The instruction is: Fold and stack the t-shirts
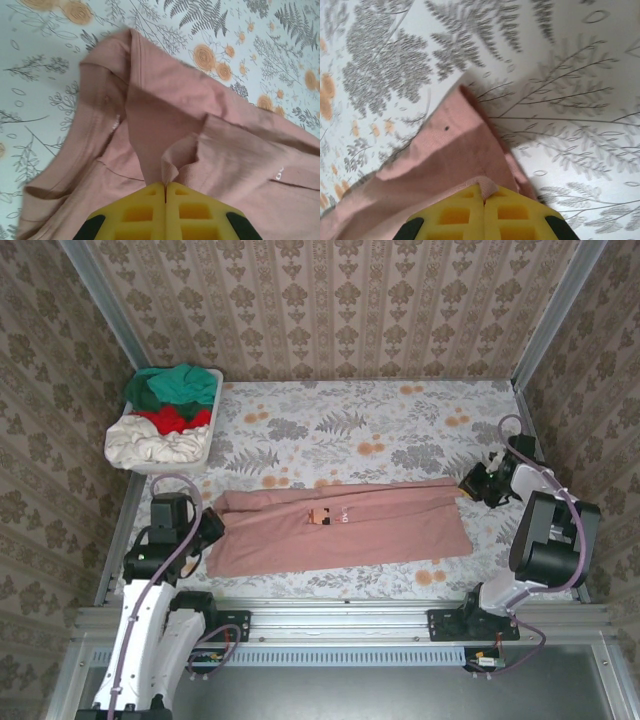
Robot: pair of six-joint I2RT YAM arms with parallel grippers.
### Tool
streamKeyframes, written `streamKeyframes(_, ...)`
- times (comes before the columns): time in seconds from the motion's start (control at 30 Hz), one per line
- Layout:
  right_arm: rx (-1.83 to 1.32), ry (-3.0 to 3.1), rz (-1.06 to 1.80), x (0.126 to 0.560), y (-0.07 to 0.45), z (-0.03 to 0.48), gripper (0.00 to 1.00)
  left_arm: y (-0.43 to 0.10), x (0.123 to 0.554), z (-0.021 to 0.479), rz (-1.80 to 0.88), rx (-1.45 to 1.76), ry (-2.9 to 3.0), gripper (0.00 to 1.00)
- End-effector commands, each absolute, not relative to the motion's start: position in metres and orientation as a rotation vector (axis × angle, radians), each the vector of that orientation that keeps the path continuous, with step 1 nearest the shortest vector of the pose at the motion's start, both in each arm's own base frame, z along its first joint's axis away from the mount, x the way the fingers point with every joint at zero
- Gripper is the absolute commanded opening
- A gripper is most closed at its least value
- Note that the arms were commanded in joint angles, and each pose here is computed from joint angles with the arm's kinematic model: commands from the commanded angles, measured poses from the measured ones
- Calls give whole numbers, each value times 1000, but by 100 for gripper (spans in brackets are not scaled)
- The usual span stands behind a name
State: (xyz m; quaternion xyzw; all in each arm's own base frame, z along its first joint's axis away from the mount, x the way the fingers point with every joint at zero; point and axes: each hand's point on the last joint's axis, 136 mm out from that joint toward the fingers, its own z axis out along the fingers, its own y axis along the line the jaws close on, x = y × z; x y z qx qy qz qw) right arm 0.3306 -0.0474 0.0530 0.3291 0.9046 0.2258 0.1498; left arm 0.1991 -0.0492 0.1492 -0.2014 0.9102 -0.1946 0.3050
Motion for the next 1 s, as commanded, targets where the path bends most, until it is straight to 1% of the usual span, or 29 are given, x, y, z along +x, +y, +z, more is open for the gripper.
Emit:
streamKeyframes(0.0,989,2606,659,330,-51,41,3,-39,194,140,-436,-617,2441,0)
streamKeyframes(0.1,998,2606,627,328,-54,41,10,-41,192,133,-431,-610,2447,0)
streamKeyframes(0.17,1000,2612,629,326,-53,39,12,-43,190,128,-425,-605,2455,0)
streamKeyframes(0.27,991,2614,650,327,-48,40,18,-49,191,122,-442,-578,2466,0)
streamKeyframes(0.53,967,2602,572,316,-48,58,25,-57,189,105,-429,-542,2505,0)
streamKeyframes(0.6,957,2593,571,316,-47,60,29,-55,187,101,-397,-548,2514,0)
streamKeyframes(0.67,947,2613,558,317,-45,59,36,-54,186,96,-378,-550,2526,0)
streamKeyframes(0.7,937,2628,541,318,-44,57,38,-52,185,92,-365,-560,2534,0)
streamKeyframes(0.8,932,2675,474,319,-45,46,40,-52,187,86,-360,-572,2540,0)
streamKeyframes(0.9,905,2715,460,323,-38,38,39,-53,201,101,-381,-556,2487,0)
streamKeyframes(0.97,892,2733,466,327,-34,35,37,-52,212,116,-375,-541,2462,0)
